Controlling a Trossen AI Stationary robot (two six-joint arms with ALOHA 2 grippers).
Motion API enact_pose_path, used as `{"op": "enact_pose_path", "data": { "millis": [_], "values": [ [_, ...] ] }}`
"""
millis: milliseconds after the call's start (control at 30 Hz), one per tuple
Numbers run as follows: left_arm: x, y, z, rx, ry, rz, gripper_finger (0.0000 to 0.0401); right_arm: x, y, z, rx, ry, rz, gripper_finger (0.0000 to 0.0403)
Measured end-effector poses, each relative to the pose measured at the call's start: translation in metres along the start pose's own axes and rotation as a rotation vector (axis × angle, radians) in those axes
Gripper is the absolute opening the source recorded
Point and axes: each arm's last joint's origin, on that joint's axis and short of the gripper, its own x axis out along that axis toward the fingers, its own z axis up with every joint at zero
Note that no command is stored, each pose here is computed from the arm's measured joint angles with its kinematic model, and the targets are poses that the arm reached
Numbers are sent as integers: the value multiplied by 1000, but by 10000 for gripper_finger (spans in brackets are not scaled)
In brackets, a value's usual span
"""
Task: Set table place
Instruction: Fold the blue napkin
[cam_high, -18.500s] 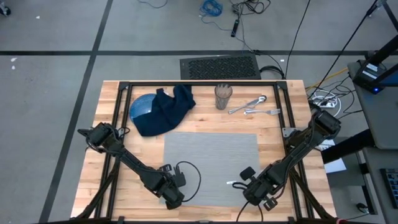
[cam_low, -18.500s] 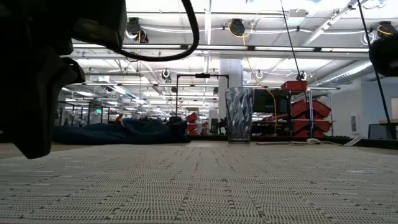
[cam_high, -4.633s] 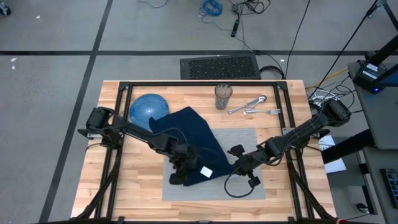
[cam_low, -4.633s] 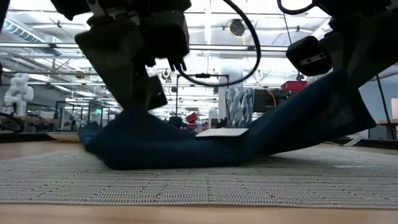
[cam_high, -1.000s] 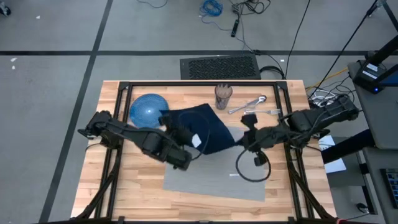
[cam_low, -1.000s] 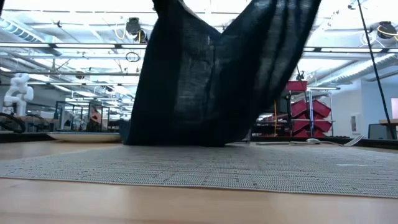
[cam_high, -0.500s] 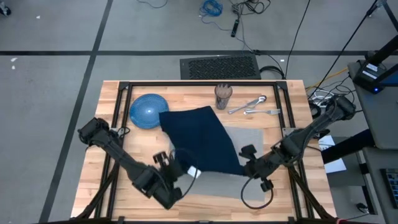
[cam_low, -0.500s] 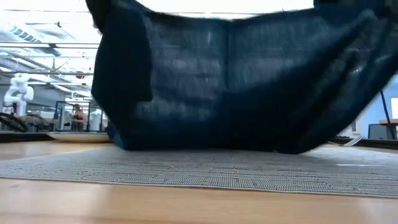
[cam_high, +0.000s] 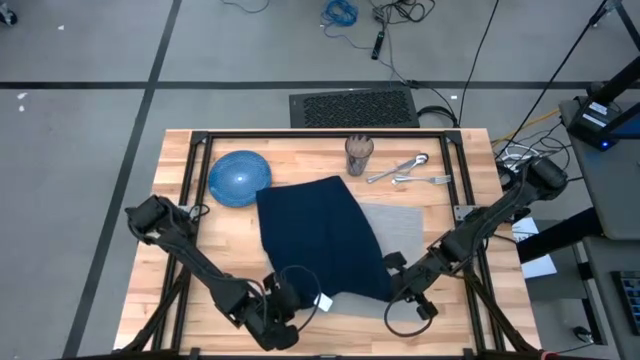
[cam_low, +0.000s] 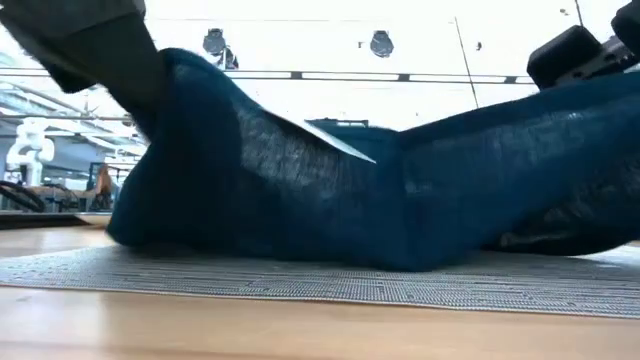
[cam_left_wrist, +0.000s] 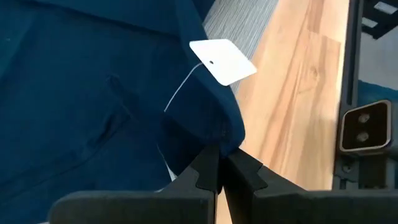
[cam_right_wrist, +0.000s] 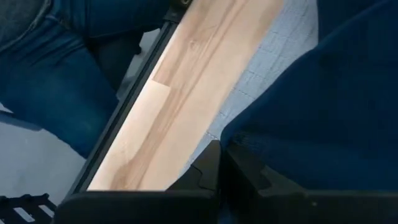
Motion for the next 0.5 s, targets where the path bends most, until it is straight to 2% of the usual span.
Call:
{"op": "enact_pose_path", "data": {
  "millis": [333, 500],
  "values": [
    [-2, -10, -9, -3, -22, -41, 0, 26, -2, -4, -9, 53, 41, 0],
    [-3, -10, -11, 12, -16, -29, 27, 30, -2, -5, -13, 58, 59, 0]
  ]
}}
